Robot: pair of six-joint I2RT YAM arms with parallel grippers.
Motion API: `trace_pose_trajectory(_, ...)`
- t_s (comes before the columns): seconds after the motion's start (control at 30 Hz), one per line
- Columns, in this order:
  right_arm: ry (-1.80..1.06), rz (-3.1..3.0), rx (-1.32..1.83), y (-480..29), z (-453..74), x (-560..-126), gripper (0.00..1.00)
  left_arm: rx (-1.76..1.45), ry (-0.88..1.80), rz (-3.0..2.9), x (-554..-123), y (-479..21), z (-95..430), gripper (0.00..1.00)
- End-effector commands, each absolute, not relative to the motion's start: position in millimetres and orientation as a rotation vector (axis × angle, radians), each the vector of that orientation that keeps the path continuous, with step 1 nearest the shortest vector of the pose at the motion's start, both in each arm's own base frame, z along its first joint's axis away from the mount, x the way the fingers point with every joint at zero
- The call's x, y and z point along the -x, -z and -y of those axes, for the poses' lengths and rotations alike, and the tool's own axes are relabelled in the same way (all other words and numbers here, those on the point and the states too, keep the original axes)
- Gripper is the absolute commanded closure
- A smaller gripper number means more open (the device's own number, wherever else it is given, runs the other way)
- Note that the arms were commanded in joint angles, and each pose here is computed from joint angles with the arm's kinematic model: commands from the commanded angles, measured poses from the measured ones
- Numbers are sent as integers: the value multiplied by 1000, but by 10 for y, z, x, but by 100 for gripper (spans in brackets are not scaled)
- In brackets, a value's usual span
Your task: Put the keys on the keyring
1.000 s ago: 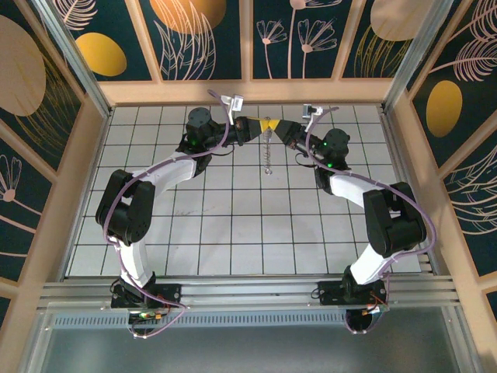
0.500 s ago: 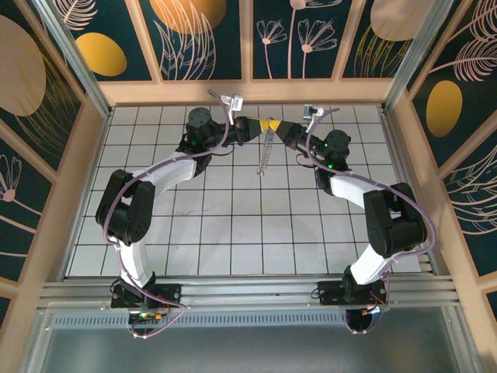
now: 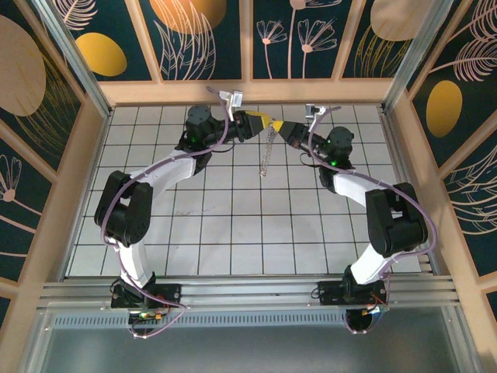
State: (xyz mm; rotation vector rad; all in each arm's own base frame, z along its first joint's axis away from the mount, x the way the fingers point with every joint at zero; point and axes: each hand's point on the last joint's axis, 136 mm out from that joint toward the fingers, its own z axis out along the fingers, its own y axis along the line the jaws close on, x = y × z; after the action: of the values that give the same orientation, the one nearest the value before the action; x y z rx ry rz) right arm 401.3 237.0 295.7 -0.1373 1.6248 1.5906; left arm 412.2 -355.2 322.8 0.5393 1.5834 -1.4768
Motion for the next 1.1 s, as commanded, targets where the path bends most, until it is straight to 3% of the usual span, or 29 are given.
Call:
trace_pose_trajectory(0.0, -1554, -1564, 266, -3224, -2344, -3981, 100, -573, 1386, -1487, -4096, -3674, 3439, 58)
trace_pose_trajectory(0.23, -1523, -1598, 417, -3257, -2366, -4046, 100, -635, 1292, -1548, -4160, -3660, 3367, 45)
trace_pose_trajectory(0.57, -1600, -1608, 657, -3319, -2378, -4224, 100, -718, 1299, -1610, -4274, -3614, 3218, 41)
trace_pose_trajectory(0.8, -1656, -1637, 720, -3268, -2421, -4386, 100, -805, 1378, -1647, -4281, -3527, 3267, 51)
trace_pose_trajectory(1.07, -1727, -1631, 729, -3315, -2503, -4454, 100, -814, 1405, -1708, -4457, -3340, 3345, 55)
